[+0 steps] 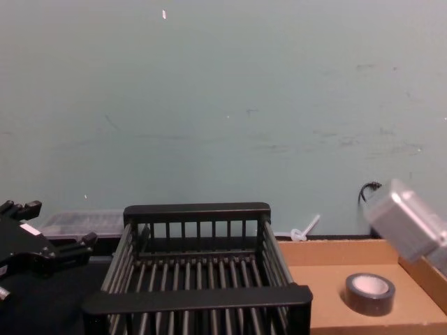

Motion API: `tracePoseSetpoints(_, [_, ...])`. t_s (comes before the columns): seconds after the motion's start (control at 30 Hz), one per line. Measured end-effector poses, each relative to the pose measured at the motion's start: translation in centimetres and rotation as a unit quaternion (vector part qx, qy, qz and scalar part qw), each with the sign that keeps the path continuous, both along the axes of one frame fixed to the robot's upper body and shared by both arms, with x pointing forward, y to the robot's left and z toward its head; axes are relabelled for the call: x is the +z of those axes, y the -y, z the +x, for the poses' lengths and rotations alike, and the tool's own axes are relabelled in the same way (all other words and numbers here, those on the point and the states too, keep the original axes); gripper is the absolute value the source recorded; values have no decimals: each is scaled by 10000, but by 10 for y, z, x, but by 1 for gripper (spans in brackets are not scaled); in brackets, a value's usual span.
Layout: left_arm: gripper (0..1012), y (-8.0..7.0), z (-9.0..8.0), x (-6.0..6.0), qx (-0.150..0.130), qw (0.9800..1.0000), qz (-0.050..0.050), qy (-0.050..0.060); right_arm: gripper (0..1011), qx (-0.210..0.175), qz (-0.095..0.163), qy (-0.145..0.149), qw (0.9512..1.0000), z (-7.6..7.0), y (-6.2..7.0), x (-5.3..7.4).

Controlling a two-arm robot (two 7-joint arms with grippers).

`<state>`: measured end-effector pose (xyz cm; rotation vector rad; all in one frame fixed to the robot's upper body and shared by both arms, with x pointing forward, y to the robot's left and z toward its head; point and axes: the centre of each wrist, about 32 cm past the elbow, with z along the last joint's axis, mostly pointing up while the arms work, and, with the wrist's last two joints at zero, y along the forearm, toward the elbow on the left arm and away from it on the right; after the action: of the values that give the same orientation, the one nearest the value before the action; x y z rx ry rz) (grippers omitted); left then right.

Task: Pick up the white tape and place it into the black box , Pick up the silver tape and place it into the brown box.

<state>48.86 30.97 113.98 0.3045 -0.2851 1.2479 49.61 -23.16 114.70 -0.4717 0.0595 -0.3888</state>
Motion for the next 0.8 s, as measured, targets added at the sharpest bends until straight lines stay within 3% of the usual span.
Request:
tracePoseSetpoints(0.37, [1001,0,0,0,1,10000,0,0,1002,139,-248,-141,9995,6,-7,0])
tracePoseSetpoints(0.8, [1001,0,0,0,0,10000,0,0,1002,167,-330,-177,9992,6,-8,0])
